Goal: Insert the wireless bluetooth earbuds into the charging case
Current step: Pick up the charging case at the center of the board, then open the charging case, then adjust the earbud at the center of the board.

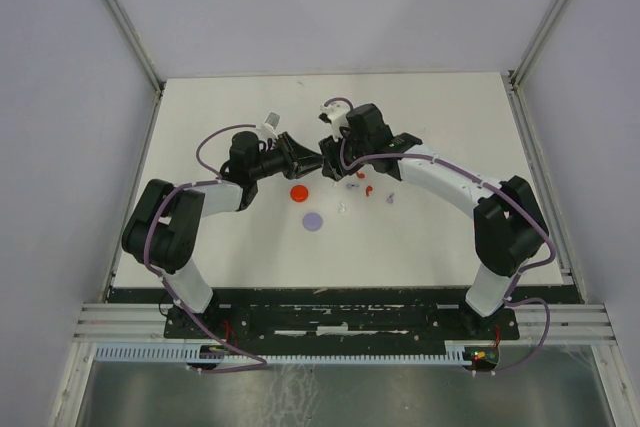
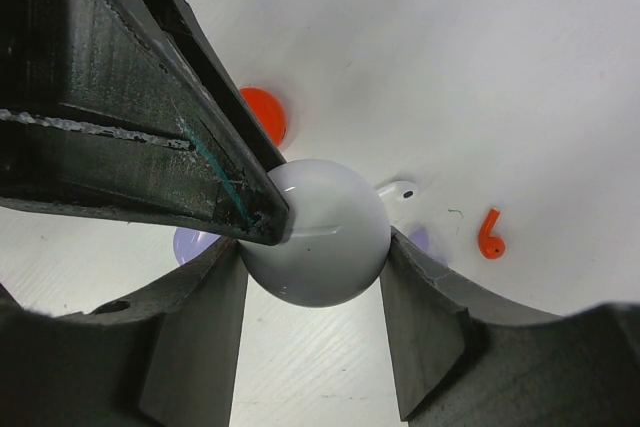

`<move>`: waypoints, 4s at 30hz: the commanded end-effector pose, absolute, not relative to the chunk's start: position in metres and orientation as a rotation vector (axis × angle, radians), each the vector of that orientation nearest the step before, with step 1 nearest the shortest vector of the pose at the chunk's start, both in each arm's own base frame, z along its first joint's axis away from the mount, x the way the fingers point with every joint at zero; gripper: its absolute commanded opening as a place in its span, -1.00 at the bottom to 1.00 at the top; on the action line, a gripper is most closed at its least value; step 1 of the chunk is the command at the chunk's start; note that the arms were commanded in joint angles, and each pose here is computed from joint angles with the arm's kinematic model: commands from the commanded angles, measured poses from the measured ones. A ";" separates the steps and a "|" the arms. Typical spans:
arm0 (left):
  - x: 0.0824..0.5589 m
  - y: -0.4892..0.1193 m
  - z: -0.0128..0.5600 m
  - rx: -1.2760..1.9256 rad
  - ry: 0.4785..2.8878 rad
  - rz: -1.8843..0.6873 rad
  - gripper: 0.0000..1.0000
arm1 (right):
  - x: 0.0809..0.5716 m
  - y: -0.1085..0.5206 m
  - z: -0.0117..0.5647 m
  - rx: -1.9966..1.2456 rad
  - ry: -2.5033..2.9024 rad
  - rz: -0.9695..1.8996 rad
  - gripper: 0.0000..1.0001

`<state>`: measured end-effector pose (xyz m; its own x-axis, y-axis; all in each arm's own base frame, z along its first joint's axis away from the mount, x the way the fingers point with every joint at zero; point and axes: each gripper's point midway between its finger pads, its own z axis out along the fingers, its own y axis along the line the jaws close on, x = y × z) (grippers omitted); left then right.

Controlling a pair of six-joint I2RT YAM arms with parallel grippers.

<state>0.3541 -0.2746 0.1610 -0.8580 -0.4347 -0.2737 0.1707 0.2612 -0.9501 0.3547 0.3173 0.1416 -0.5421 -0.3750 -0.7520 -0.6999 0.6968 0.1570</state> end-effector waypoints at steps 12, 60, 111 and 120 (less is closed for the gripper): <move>0.356 -0.275 0.179 -0.184 1.980 -1.650 -0.94 | 0.365 0.284 0.223 -0.602 2.010 0.467 0.99; 0.347 -0.275 0.206 -0.157 1.920 -1.702 -0.94 | 0.399 0.287 0.162 -0.432 2.167 0.380 0.99; 0.365 -0.241 0.209 -0.225 1.576 -2.033 -0.94 | 0.368 0.223 0.140 -0.348 2.291 0.335 0.81; 0.361 -0.231 0.208 -0.225 1.584 -2.014 -0.94 | 0.365 0.248 0.104 -0.430 2.373 0.335 0.42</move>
<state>0.3784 -0.2375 0.1618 -0.8416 -0.5368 -0.0603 0.1233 -0.0823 -0.9889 0.3611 0.2321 0.1102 -0.7044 -0.1835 -0.6857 -0.3587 0.9256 0.1208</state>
